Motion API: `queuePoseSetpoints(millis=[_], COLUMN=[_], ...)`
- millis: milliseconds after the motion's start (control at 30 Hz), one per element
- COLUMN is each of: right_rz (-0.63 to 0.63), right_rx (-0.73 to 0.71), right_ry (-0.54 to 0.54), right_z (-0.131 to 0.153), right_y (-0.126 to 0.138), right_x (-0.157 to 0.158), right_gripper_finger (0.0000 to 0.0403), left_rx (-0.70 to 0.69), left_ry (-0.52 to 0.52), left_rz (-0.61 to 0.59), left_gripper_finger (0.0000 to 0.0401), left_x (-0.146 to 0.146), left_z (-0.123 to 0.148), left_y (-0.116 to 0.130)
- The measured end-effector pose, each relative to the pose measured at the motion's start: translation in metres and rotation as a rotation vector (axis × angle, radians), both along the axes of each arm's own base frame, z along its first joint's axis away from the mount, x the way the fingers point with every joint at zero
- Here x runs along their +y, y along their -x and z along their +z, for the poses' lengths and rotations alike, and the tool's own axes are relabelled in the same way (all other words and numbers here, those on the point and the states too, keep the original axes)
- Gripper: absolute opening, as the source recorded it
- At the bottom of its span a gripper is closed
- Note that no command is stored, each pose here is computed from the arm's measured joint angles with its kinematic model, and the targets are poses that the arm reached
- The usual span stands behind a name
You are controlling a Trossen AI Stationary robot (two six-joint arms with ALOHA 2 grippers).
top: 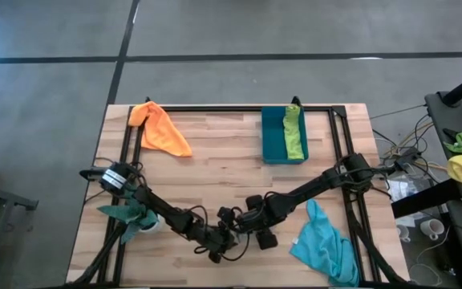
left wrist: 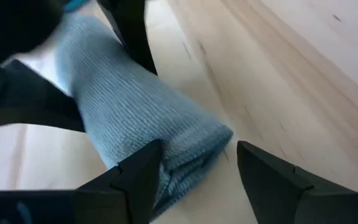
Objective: Roll microfiber towels into tight, uniform cylinder then place into a basket
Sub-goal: Put the gray towel into the blue bin
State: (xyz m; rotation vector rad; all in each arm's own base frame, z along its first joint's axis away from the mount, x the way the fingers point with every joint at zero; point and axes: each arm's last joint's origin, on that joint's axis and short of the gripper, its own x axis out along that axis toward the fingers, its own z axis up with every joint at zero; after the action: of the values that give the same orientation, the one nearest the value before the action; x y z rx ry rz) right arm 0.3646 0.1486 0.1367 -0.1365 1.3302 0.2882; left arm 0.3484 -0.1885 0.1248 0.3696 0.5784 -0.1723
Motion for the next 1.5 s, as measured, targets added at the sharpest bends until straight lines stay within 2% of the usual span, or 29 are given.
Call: queuePoseSetpoints(millis=[167, 267, 400, 467, 533, 600, 667, 833, 933, 1100, 1233, 1367, 1500], right_rz=[-0.007, -0.019, -0.138, -0.214, -0.309, -0.422, -0.556, -0.939, -1.212, -1.564, -1.743, -1.818, -1.848], right_rx=[-0.021, -0.025, -0.015, -0.009, -0.03, -0.083, -0.144, -0.211, -0.204, -0.174, -0.18, -0.117, -0.006], right_ry=[0.008, 0.004, -0.022, -0.052, -0.093, -0.136, -0.122, -0.006, 0.029, 0.064, -0.009, -0.04, -0.034], right_z=[-0.001, -0.002, 0.001, 0.007, 0.021, 0.048, 0.076, 0.134, 0.157, 0.161, 0.145, 0.119, 0.086], right_y=[-0.001, -0.001, -0.003, -0.005, -0.007, -0.008, -0.003, 0.032, 0.059, 0.092, 0.101, 0.095, 0.08], right_x=[0.0, -0.001, -0.006, -0.01, -0.016, -0.026, -0.045, -0.117, -0.173, -0.264, -0.325, -0.352, -0.355], right_gripper_finger=[0.0156, 0.0106, 0.0043, 0.0022, 0.002, 0.002, 0.0019, 0.0018, 0.0017, 0.0016, 0.0016, 0.0016, 0.0016], left_rx=[0.063, 0.174, 0.326, 0.353, 0.342, 0.308, 0.271, 0.16, 0.123, 0.089, 0.087, 0.079, 0.076], left_ry=[-0.035, -0.05, -0.022, 0.013, 0.059, 0.124, 0.179, 0.309, 0.333, 0.326, 0.319, 0.321, 0.321], left_rz=[0.023, 0.082, 0.205, 0.276, 0.344, 0.39, 0.433, 0.471, 0.47, 0.513, 0.563, 0.606, 0.636], left_gripper_finger=[0.0197, 0.0197, 0.0197, 0.0197, 0.0197, 0.0197, 0.0197, 0.0197, 0.0197, 0.0197, 0.0197, 0.0197, 0.0197], left_x=[0.006, 0.014, 0.031, 0.041, 0.051, 0.058, 0.066, 0.076, 0.078, 0.085, 0.095, 0.105, 0.112], left_z=[0.015, 0.032, 0.057, 0.068, 0.075, 0.077, 0.076, 0.071, 0.072, 0.074, 0.072, 0.072, 0.072], left_y=[0.009, 0.027, 0.061, 0.077, 0.092, 0.105, 0.116, 0.131, 0.131, 0.124, 0.119, 0.115, 0.113])
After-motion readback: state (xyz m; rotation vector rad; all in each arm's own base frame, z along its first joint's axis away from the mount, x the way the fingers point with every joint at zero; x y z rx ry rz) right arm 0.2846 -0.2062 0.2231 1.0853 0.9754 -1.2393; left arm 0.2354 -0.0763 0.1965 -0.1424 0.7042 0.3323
